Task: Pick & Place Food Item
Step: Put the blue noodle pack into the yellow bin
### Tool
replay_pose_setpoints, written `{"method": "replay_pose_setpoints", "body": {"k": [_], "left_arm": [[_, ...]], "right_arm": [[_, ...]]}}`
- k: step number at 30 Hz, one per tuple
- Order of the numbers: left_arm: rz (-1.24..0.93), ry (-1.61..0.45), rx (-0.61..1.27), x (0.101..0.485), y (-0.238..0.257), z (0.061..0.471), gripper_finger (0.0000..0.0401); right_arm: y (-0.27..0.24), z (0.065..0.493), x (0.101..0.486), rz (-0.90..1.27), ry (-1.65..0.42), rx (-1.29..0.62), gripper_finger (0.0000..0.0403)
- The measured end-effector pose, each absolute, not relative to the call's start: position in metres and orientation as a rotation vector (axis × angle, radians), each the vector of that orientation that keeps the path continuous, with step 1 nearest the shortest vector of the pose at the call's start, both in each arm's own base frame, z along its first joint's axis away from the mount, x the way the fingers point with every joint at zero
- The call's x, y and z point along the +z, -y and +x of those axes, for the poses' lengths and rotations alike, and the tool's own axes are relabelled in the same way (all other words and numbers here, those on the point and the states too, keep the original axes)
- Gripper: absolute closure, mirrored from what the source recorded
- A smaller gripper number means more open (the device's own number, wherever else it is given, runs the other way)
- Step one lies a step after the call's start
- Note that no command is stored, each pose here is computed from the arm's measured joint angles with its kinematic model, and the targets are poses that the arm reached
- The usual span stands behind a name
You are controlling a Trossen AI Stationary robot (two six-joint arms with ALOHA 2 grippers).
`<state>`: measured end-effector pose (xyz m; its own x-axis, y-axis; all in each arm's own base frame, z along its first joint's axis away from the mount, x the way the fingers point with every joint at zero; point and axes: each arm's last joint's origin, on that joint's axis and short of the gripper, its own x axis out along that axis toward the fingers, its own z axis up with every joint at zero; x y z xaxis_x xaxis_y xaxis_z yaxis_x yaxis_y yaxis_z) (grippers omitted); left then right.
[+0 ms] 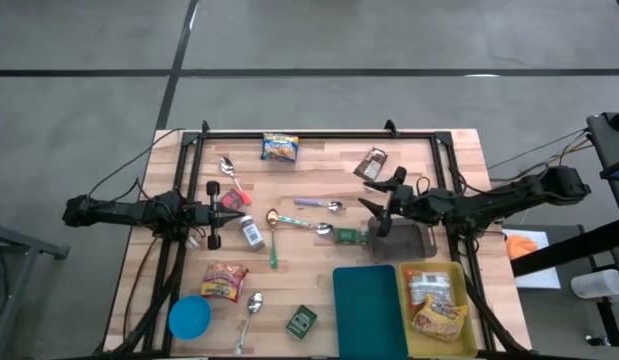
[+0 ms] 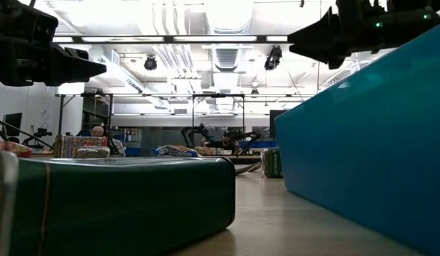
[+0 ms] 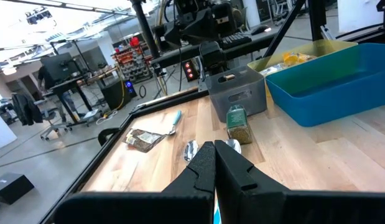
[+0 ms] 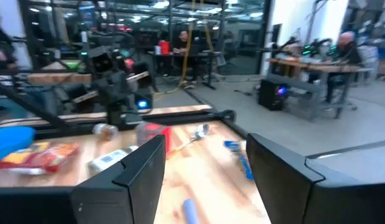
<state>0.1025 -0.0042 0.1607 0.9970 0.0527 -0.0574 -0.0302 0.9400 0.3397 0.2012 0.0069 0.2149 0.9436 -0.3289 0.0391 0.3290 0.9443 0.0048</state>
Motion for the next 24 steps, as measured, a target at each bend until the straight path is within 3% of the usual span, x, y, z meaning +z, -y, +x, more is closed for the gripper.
{"method": "replay_pose_setpoints", "body": {"k": [24], "left_arm": [[0.345,-0.066,0.042,0.1606,0.0042,0.1025,0.0401]], "right_arm": [[-0.0073,0.2017,0.2080,0.003,0.011,-0.322,0.0181]]}}
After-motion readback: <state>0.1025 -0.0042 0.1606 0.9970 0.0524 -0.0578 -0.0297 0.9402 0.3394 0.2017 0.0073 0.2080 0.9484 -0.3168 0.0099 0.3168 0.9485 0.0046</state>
